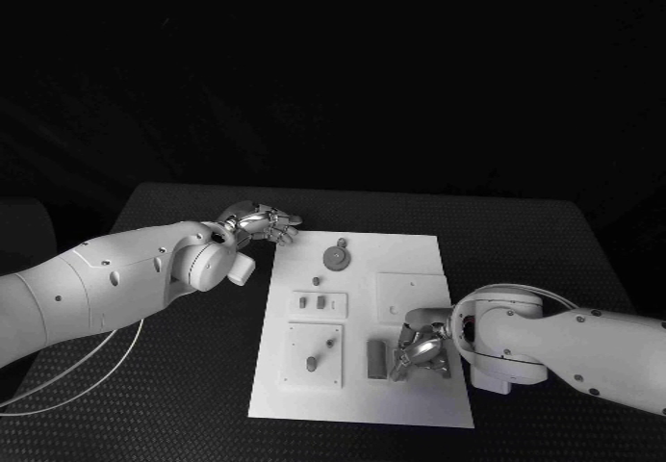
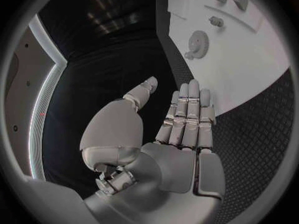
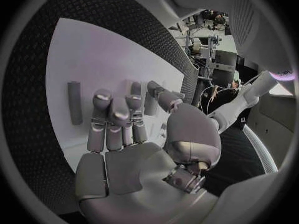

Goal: Assemble the parts on the task board

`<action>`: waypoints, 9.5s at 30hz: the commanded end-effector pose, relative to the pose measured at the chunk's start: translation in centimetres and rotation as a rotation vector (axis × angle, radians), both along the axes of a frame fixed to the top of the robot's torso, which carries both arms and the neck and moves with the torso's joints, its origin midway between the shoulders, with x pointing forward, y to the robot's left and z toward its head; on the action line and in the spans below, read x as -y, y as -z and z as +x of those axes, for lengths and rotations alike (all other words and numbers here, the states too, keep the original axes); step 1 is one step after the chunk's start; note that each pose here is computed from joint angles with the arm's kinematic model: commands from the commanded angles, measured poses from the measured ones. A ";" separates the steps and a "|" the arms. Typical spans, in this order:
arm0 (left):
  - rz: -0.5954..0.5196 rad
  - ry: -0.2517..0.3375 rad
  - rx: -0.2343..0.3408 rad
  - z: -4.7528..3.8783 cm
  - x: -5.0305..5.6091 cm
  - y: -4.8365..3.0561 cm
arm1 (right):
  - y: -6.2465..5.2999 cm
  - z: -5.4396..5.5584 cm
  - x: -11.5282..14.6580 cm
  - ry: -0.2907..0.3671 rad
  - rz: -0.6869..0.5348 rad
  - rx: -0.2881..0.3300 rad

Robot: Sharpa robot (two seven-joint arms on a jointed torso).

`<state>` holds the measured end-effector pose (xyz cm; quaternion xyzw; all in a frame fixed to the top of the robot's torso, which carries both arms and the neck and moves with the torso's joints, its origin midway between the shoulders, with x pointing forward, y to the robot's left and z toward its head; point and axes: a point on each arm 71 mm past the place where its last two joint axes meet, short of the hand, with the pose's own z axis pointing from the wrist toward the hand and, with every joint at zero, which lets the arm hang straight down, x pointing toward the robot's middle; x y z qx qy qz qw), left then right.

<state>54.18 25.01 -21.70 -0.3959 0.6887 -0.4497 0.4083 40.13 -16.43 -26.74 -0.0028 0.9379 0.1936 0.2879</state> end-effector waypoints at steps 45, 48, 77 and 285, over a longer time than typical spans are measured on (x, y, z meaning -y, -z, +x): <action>-0.012 0.029 0.005 -0.11 0.3 -0.08 | -0.4 0.9 7.9 0.104 -0.237 0.028; -0.012 0.029 0.004 -0.13 0.3 -0.07 | 0.1 0.6 7.7 0.096 -0.237 0.016; -0.011 0.028 0.000 -0.22 0.0 -0.05 | 2.5 -0.1 4.6 -0.065 -0.330 0.201; -0.010 0.046 -0.017 -0.34 -0.1 0.11 | 0.4 2.3 4.8 0.192 0.266 -0.010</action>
